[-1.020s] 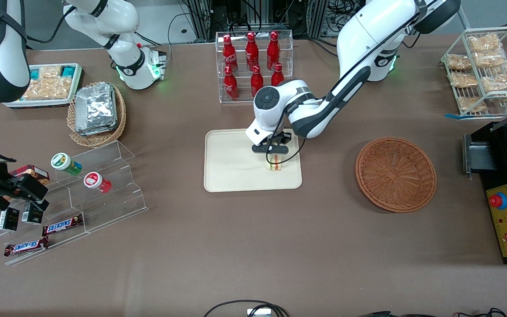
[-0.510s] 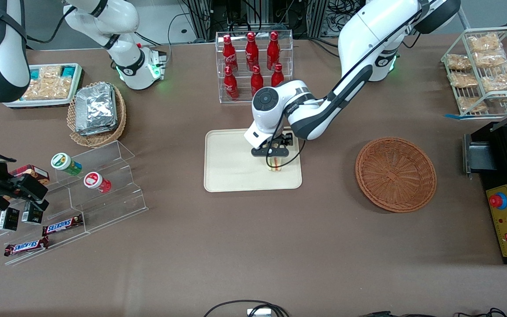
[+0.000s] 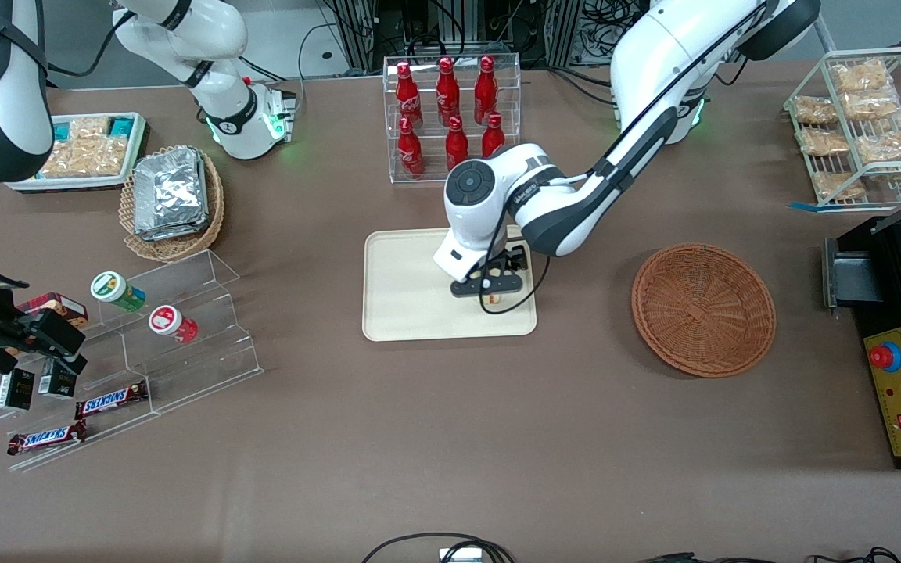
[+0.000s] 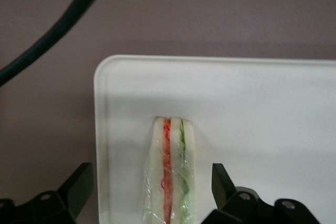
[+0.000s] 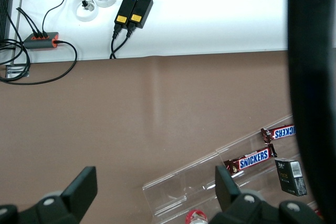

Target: Place sandwich from basket to tray

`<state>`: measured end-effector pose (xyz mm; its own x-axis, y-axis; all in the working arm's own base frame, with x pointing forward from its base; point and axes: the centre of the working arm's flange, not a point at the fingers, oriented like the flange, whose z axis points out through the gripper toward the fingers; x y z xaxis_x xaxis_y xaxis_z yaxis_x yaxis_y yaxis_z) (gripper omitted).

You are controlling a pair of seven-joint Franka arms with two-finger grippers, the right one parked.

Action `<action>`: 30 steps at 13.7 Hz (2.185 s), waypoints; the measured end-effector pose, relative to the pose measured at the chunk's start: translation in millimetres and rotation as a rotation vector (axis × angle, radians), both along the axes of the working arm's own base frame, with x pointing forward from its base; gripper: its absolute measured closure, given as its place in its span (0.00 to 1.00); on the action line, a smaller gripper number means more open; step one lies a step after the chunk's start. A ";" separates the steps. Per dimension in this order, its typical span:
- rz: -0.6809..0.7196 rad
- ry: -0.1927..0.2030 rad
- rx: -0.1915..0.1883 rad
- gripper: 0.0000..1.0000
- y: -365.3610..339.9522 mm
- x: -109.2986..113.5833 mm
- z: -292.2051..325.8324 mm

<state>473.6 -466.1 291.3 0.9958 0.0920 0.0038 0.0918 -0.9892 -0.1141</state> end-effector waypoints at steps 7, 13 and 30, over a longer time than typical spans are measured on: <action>0.209 -0.042 0.067 0.00 90.1 74.8 62.3; 0.368 -0.019 0.111 0.00 175.8 108.5 111.8; 0.005 0.186 0.007 0.00 405.8 78.8 280.0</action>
<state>552.4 -60.3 571.4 0.9790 0.0975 -0.1793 0.0733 -0.9879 -0.1367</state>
